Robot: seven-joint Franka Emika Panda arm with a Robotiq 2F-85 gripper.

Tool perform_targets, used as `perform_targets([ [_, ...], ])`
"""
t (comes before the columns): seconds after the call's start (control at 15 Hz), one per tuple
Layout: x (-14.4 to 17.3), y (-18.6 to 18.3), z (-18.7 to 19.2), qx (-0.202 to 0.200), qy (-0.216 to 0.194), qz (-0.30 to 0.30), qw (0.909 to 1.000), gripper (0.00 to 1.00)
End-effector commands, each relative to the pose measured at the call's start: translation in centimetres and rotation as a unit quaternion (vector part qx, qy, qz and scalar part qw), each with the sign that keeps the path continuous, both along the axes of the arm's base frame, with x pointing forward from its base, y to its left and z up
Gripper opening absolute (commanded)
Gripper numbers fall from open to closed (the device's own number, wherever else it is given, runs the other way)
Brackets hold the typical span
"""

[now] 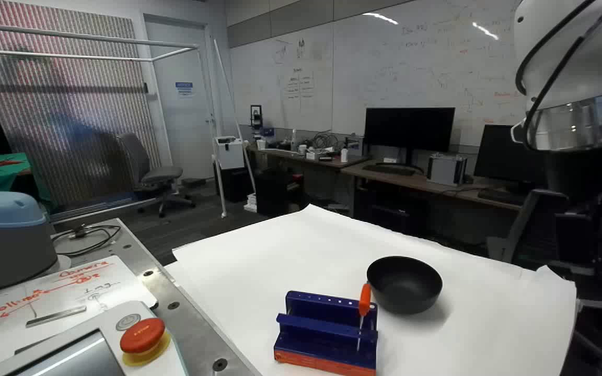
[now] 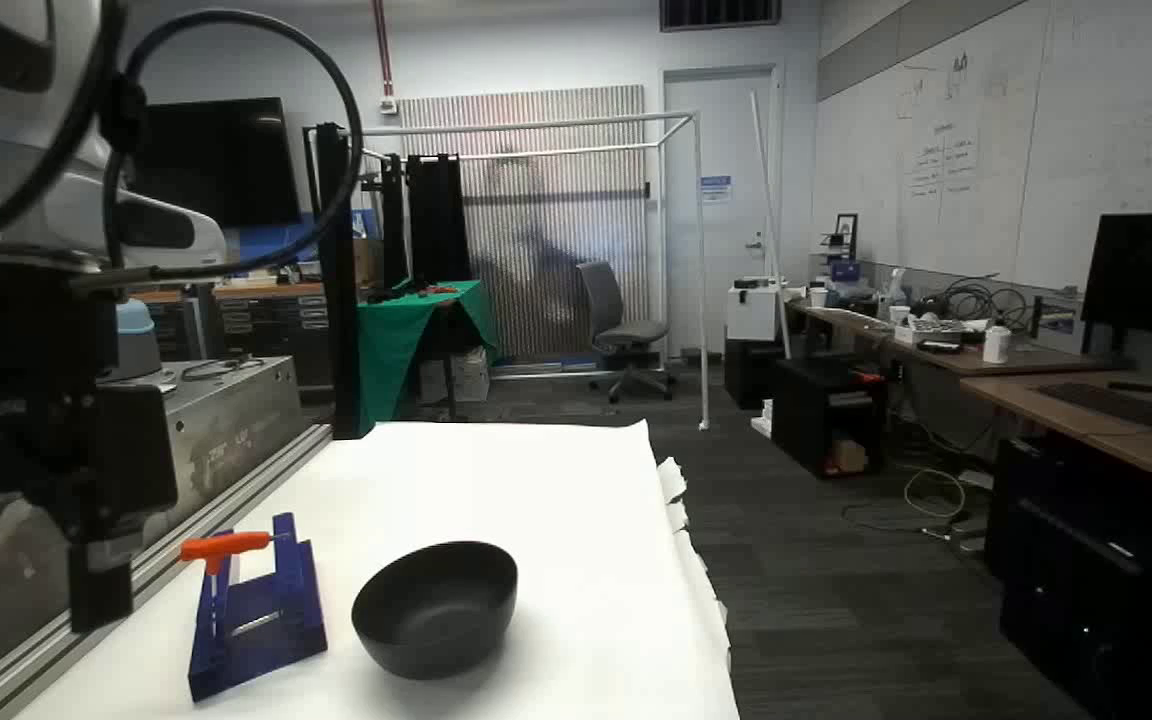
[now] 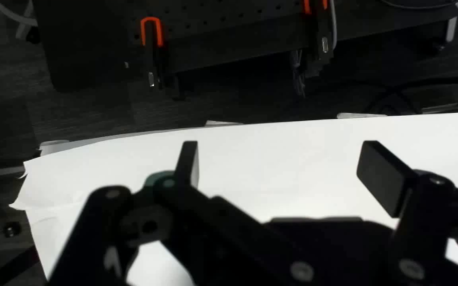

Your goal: Put the orange object inside the bowl.

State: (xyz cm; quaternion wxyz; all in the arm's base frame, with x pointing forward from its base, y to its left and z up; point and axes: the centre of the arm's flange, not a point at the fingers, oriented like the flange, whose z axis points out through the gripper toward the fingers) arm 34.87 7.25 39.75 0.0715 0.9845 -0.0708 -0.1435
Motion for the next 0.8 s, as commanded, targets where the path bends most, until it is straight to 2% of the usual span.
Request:
perform_targets([
  [0.0,0.0,0.0,0.0,0.0,-0.001,0.0,1.0,1.0],
  [0.4,0.0,0.0,0.1,0.0,-0.001,0.0,1.0,1.0],
  [0.6,4.9,1.7,0.5,0.008,-0.011,0.018,0.9998,1.0],
  [0.73,8.4,3.4,0.6,0.03,-0.025,0.038,0.9985,1.0],
])
